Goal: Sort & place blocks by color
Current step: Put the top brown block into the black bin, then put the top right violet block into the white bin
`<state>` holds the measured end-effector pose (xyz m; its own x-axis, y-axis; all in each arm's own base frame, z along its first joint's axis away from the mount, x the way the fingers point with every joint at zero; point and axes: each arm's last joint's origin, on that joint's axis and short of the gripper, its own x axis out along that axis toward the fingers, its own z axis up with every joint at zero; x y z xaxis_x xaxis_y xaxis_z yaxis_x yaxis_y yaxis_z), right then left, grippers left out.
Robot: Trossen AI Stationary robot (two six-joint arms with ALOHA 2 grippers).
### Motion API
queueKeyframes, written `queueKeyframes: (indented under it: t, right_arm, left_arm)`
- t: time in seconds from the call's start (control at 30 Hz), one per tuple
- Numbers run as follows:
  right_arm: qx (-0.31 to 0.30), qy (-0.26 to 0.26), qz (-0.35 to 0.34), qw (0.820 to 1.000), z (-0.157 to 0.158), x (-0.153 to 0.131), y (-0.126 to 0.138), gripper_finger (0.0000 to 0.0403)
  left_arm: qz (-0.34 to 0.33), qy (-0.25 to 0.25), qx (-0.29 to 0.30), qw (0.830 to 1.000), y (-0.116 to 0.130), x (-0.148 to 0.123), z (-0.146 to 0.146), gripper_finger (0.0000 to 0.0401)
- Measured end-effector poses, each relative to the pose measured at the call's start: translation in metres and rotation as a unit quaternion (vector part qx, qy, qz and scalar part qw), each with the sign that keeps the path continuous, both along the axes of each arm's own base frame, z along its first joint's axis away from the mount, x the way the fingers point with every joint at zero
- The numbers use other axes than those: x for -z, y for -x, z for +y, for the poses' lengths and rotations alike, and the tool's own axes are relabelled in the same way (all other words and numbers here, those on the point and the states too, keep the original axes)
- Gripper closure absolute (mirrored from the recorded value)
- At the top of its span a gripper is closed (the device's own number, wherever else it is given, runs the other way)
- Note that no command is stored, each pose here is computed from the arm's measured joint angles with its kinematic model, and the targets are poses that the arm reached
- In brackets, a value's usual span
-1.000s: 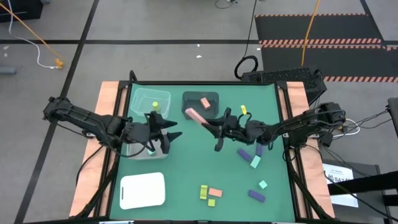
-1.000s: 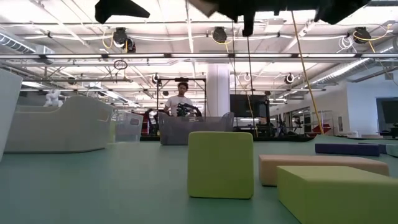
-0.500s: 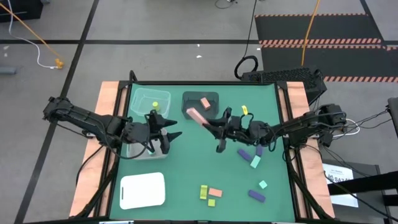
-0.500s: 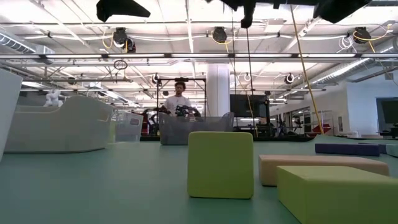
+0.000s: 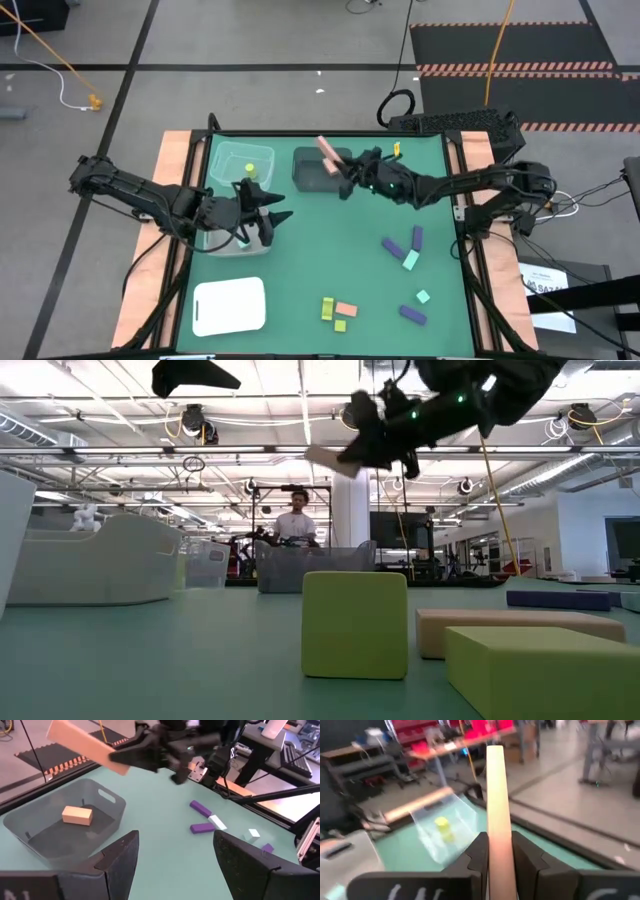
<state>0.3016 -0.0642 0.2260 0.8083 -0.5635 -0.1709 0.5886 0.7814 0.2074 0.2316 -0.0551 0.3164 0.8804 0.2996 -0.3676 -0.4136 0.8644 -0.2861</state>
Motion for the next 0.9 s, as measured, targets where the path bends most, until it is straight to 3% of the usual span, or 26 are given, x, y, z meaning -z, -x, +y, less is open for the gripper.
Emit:
queueKeyframes:
  t: [0.17, 0.47, 0.77, 0.9]
  right_arm:
    - [-0.024, -0.053, 0.027, 0.998, -0.018, 0.018, -0.001, 0.0358]
    - [-0.014, -0.076, 0.058, 0.995, -0.028, 0.050, -0.010, 0.0349]
    - [-0.036, -0.096, 0.071, 0.992, -0.027, 0.063, -0.014, 0.0241]
    - [-0.036, -0.093, 0.052, 0.994, -0.026, 0.048, -0.010, 0.0197]
  left_arm:
    - [-0.002, 0.007, -0.003, 1.000, 0.000, 0.000, 0.000, 0.0146]
    - [-0.009, 0.030, -0.013, 0.999, 0.000, 0.000, 0.000, 0.0146]
    - [-0.007, 0.031, -0.013, 0.999, 0.000, 0.001, 0.000, 0.0146]
    - [-0.007, 0.029, -0.017, 0.999, 0.000, 0.001, 0.002, 0.0146]
